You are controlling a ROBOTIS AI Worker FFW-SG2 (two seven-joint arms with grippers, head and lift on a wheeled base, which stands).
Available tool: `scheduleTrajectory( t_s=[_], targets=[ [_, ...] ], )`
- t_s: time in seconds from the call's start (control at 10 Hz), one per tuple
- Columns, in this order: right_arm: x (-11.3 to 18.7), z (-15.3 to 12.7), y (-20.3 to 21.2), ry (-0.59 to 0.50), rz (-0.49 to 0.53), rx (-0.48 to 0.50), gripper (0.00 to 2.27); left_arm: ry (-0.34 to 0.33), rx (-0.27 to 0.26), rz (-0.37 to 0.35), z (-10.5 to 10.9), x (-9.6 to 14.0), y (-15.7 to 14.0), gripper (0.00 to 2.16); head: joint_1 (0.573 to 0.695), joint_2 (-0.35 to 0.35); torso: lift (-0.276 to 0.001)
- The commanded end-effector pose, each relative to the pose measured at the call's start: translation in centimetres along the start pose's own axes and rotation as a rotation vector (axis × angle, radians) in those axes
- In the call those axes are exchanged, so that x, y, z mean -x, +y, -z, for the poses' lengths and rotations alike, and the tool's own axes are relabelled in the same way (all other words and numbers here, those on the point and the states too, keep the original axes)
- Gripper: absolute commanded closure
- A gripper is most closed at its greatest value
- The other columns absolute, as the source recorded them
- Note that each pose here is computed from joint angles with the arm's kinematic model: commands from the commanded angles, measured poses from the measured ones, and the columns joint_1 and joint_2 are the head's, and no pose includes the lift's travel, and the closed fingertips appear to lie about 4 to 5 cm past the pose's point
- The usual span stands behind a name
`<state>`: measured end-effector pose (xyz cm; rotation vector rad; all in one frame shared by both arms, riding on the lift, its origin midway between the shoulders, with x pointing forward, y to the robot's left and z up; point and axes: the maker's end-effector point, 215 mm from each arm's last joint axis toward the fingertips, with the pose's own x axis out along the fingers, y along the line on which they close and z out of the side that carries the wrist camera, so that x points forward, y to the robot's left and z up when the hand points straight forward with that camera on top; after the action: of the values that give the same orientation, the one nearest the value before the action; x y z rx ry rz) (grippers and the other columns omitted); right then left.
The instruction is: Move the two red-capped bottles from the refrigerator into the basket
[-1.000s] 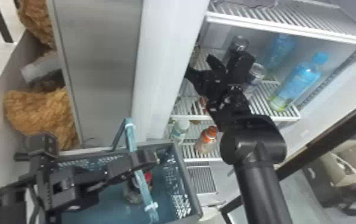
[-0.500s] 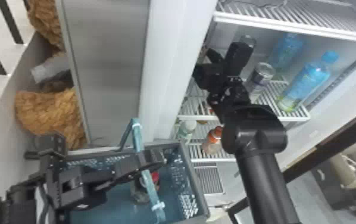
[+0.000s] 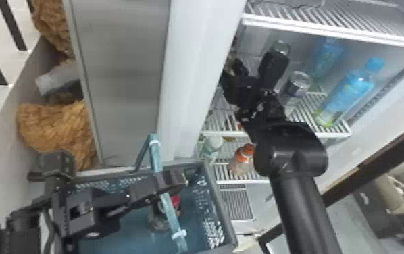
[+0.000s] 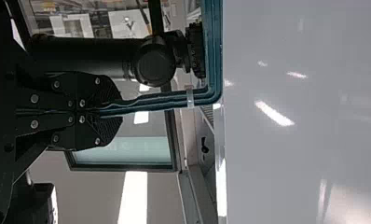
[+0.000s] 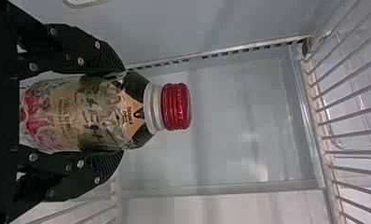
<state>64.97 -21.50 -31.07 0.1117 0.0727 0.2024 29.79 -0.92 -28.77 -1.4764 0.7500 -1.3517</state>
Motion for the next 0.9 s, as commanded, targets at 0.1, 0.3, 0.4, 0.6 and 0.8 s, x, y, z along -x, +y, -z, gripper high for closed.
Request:
scheduleTrajectory(
  t_s=[0.1,0.3,0.4,0.6,0.8],
  targets=[
    [1.3,-1.7,0.8,-0.039,-0.013,0.008,1.27,0.005,-0.002,0.002,0.0,-0.2,-0.1,1.2,0.695,-0.259,0.0],
    [3.6,-2.7,2.0,-0.069,-0.037,-0.011,1.27,0.004,0.0,0.001,0.1,-0.1,0.0,1.2,0.695,-0.26,0.0],
    [5.0,-2.6,2.8,-0.056,-0.05,-0.019,1.27,0.005,-0.002,0.002,0.0,-0.2,-0.1,1.2,0.695,-0.26,0.0],
    [8.1,-3.2,3.1,-0.048,-0.056,-0.031,1.27,0.004,0.0,0.0,0.1,-0.1,0.0,1.2,0.695,-0.261,0.0],
    [11.2,-3.1,3.0,-0.017,-0.053,-0.032,1.27,0.004,0.0,0.0,0.1,-0.1,0.0,1.2,0.695,-0.274,0.0]
  ],
)
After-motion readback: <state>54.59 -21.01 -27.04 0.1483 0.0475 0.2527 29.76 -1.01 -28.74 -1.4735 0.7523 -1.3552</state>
